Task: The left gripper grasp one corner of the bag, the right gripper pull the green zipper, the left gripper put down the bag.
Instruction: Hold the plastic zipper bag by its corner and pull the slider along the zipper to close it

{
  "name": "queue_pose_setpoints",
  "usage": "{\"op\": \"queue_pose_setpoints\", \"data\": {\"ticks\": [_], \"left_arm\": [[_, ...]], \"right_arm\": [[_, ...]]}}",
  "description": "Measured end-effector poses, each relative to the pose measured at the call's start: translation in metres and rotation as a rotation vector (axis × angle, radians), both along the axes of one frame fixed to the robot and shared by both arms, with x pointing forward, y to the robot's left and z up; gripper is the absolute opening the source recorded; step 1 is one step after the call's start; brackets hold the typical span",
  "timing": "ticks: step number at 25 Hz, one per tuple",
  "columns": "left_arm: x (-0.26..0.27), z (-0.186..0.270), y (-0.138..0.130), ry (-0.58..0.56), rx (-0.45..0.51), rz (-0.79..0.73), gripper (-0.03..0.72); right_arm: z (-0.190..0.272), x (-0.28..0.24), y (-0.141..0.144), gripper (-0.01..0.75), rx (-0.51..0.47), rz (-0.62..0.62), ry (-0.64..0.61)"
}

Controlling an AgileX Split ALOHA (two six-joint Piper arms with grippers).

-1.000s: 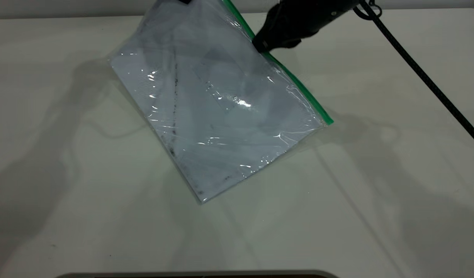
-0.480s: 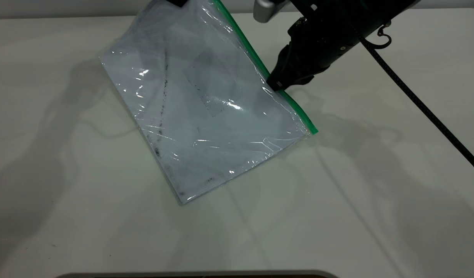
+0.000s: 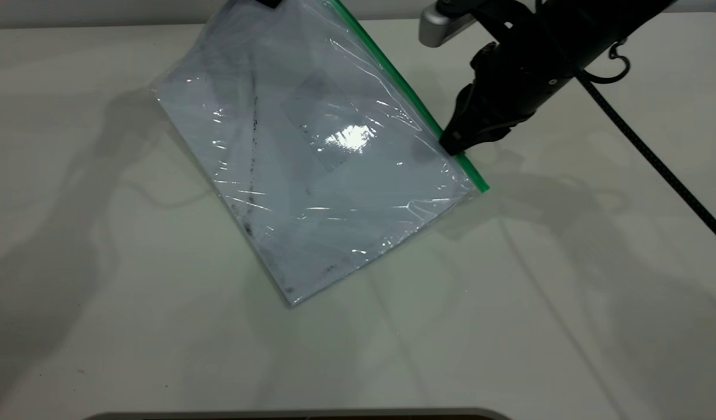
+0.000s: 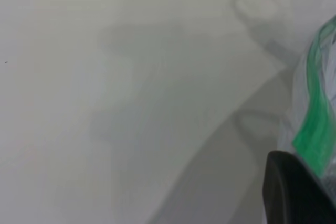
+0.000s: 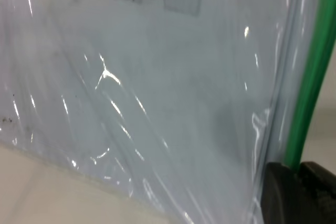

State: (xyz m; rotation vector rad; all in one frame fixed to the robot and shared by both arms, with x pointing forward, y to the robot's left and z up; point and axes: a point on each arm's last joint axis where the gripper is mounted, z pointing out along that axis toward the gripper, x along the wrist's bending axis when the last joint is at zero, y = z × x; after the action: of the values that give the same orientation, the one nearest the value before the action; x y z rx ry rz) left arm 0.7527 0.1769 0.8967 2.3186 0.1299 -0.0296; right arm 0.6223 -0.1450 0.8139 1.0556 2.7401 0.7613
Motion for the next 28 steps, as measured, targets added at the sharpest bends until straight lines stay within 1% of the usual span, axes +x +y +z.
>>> {"op": "queue_pose_setpoints", "data": {"ticks": [5, 17, 21, 23, 25, 28], "left_arm": [[0.0, 0.0, 0.0, 0.002, -0.004, 0.003, 0.054], [0.0, 0.001, 0.0, 0.003, -0.007, 0.005, 0.054], [0.0, 0.001, 0.0, 0.003, -0.007, 0.005, 0.054], [0.001, 0.001, 0.002, 0.001, -0.005, 0.008, 0.054], [0.001, 0.001, 0.004, 0.0, -0.004, 0.011, 0.054], [0.001, 0.001, 0.005, 0.0, -0.004, 0.013, 0.054]], "right_arm": [[-0.001, -0.001, -0.007, 0.037, -0.014, 0.006, 0.032], [-0.004, -0.006, -0.013, 0.046, -0.049, 0.019, 0.093], [-0.004, -0.005, -0.013, 0.072, -0.048, 0.008, 0.094], [-0.004, -0.005, -0.015, 0.125, -0.051, 0.008, 0.095], [-0.004, -0.005, -0.016, 0.207, -0.051, 0.005, 0.095], [-0.004, -0.004, -0.016, 0.376, -0.047, -0.013, 0.092]]}}
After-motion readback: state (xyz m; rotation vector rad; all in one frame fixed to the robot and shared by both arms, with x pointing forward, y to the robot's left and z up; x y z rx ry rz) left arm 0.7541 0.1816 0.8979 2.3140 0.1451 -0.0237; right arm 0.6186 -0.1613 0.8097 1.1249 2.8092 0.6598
